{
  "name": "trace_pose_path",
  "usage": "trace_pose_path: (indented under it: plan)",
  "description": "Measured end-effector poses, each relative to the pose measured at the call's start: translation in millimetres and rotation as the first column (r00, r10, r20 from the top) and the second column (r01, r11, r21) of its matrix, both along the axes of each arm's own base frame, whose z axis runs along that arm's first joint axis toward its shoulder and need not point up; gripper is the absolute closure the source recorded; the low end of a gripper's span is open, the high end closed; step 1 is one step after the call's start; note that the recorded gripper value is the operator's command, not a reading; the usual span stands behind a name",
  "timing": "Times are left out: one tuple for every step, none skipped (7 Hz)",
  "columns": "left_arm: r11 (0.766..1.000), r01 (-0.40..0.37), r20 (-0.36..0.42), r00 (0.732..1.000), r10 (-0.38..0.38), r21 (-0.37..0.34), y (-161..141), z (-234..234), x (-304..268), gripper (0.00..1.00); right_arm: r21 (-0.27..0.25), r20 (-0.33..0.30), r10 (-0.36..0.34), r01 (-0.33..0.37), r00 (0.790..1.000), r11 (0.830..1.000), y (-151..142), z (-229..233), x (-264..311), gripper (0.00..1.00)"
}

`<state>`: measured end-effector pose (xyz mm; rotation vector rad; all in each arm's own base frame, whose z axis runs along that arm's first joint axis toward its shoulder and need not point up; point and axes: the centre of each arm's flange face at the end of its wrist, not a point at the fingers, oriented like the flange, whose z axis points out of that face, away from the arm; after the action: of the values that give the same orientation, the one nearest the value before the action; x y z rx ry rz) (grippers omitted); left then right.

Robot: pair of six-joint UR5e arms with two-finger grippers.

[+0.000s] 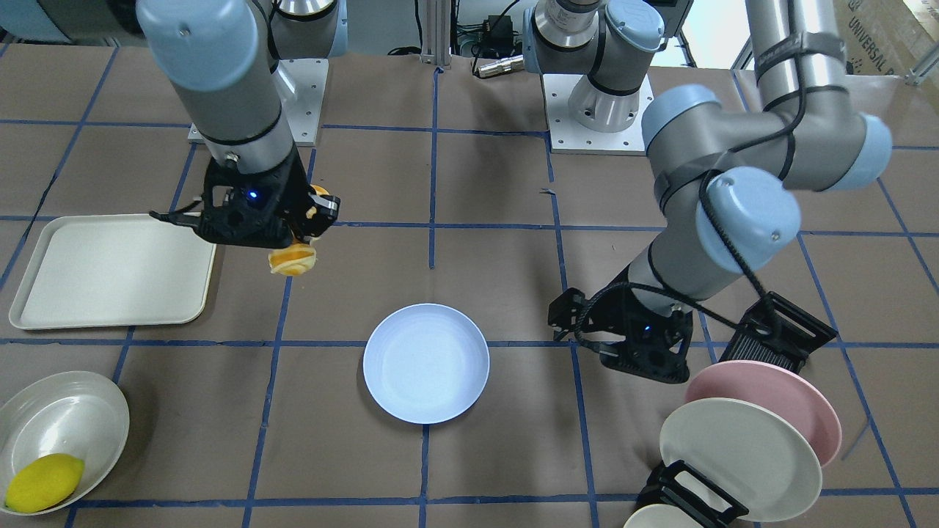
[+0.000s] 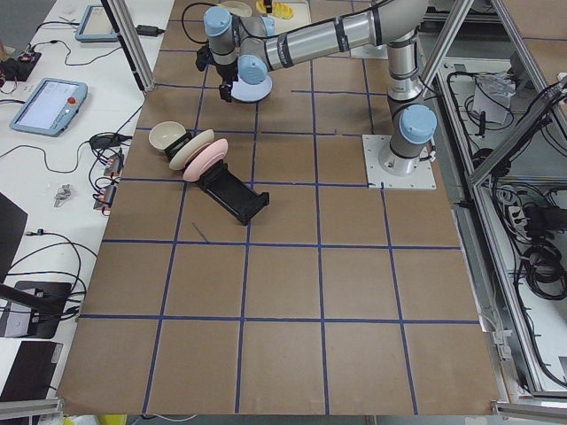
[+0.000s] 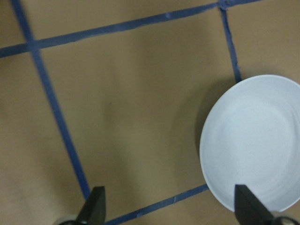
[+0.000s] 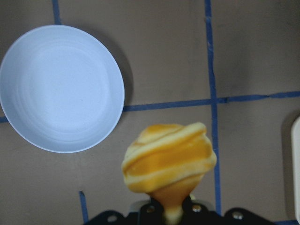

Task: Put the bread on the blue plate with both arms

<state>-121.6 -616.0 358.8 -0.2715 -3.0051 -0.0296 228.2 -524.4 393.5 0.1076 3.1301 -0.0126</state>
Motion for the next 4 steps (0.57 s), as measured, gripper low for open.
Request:
trace_pose_path:
  plan:
    - [1.0, -0.021, 0.059, 0.998, 0.02, 0.02, 14.7, 33.6, 19.3, 0.0, -0.014, 0.019, 0.011, -0.011, 1.0, 1.0, -14.5, -32.0, 27.0, 0.96]
    - [0.998, -0.042, 0.09, 0.995, 0.038, 0.043, 26.9, 68.2, 34.1, 0.0, -0.028, 0.047, 0.016, -0.015, 0.999, 1.0, -31.1, -67.2, 50.6, 0.96]
    - [0.996, -0.052, 0.102, 0.994, 0.045, 0.066, 38.5, 101.8, 39.1, 0.0, -0.043, 0.067, 0.018, -0.015, 0.998, 0.999, -49.2, -95.2, 70.0, 0.96]
    - [0.996, -0.066, 0.105, 0.993, 0.058, 0.068, 51.8, 132.9, 37.2, 0.0, -0.051, 0.072, 0.027, -0.023, 0.997, 0.998, -66.0, -112.7, 87.8, 0.96]
